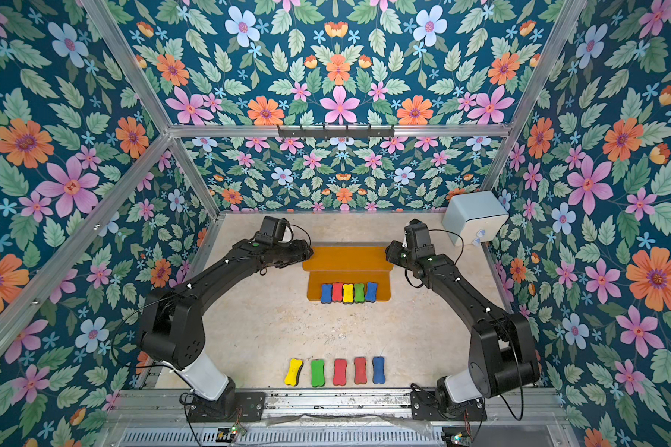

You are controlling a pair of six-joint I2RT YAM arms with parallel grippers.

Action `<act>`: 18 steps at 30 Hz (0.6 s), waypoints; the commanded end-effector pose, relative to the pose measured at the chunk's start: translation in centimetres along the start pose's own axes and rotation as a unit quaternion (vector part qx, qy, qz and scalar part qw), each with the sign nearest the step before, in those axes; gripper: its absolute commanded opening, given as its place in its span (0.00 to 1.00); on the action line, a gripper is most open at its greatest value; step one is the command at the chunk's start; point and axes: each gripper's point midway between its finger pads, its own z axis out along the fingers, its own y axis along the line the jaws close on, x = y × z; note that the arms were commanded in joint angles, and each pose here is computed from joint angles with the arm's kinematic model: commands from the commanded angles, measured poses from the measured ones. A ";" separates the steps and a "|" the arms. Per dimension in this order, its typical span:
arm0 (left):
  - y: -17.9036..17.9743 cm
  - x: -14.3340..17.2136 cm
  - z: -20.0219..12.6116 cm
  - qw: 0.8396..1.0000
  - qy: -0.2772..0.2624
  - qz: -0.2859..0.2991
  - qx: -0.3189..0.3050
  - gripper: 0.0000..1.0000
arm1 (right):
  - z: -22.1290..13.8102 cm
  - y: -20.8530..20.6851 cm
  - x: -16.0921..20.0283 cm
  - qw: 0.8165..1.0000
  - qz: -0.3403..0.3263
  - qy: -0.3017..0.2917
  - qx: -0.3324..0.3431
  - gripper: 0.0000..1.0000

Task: Remove the whiteboard erasers from the shelf
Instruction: Adjust the shelf at the center of the board.

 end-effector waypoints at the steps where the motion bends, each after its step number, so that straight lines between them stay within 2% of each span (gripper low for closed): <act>1: -1.1 0.3 -0.3 0.999 0.005 0.000 0.032 0.69 | 0.5 0.5 0.2 1.000 0.003 0.005 -0.019 0.49; 12: -0.6 0.9 -0.1 1.000 0.010 -0.004 0.028 0.63 | 1.3 2.2 0.0 0.998 0.012 0.007 -0.067 0.41; 18: -0.1 1.0 -0.5 1.000 0.006 -0.004 0.018 0.62 | 2.9 3.6 -0.9 0.997 0.004 0.013 -0.079 0.39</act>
